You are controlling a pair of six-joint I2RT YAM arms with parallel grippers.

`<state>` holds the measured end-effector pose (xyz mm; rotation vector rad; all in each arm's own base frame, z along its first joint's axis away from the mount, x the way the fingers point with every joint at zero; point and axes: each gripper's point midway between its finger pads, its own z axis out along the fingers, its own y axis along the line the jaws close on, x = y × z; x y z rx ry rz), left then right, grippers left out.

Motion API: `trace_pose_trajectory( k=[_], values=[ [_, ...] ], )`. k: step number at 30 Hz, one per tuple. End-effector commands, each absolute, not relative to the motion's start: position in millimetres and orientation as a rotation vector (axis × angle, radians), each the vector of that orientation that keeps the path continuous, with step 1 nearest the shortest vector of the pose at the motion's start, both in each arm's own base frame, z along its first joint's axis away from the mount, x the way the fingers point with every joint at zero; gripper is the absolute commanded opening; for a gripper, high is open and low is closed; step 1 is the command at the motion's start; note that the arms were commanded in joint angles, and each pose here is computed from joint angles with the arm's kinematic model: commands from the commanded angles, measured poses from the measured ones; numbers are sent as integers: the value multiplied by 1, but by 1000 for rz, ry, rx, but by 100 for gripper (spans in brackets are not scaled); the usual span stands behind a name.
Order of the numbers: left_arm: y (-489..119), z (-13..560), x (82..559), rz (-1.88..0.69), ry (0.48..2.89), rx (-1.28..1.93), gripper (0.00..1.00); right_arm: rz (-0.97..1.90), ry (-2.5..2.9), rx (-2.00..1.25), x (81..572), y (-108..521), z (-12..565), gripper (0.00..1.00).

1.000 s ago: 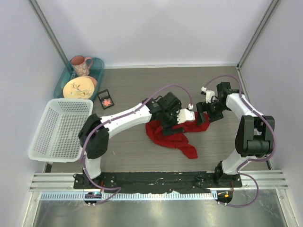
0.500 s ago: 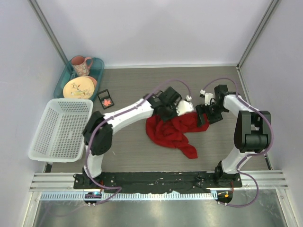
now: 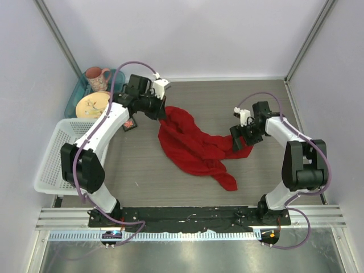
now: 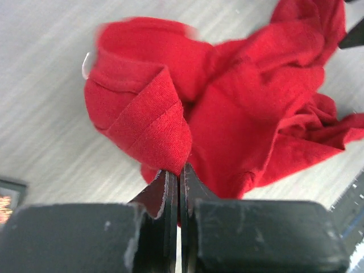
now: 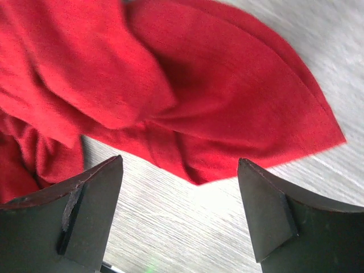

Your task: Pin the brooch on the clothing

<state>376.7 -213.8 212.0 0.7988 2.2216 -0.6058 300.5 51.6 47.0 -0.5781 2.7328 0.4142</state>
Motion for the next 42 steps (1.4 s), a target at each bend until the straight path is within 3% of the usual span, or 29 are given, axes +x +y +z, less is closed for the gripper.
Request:
trace_pose_trajectory(
  k=[1, 6, 11, 16, 21, 23, 30, 36, 39, 42],
  values=[
    [-236, 207, 350, -797, 2238, 824, 0, 440, 2524, -726, 320, 85, 78, 87],
    [-244, 216, 329, -920, 2159, 969, 0, 581, 2339, -810, 332, 126, 110, 87],
    [-245, 226, 290, -1044, 2026, 1194, 0, 672, 2155, -842, 358, 155, 146, 95],
    [-233, 251, 255, -1022, 1900, 1338, 0, 594, 2218, -919, 370, 160, 129, 96],
    [-228, 255, 230, -998, 1902, 1380, 0, 775, 2235, -881, 353, 177, 146, 95],
    [-230, 251, 222, -961, 1911, 1391, 0, 978, 2193, -831, 335, 196, 171, 95],
    [-282, 236, 190, -909, 1859, 1551, 0, 1452, 2311, -589, 279, 221, 186, 95],
    [-304, 192, 118, -866, 1717, 2009, 2, 1293, 2538, -381, 272, 200, 144, 95],
    [-295, 180, 84, -891, 1643, 2243, 8, 1230, 2572, -263, 280, 180, 134, 95],
    [-286, 181, 76, -932, 1675, 2340, 26, 1203, 2578, -138, 290, 159, 131, 93]
  ],
)
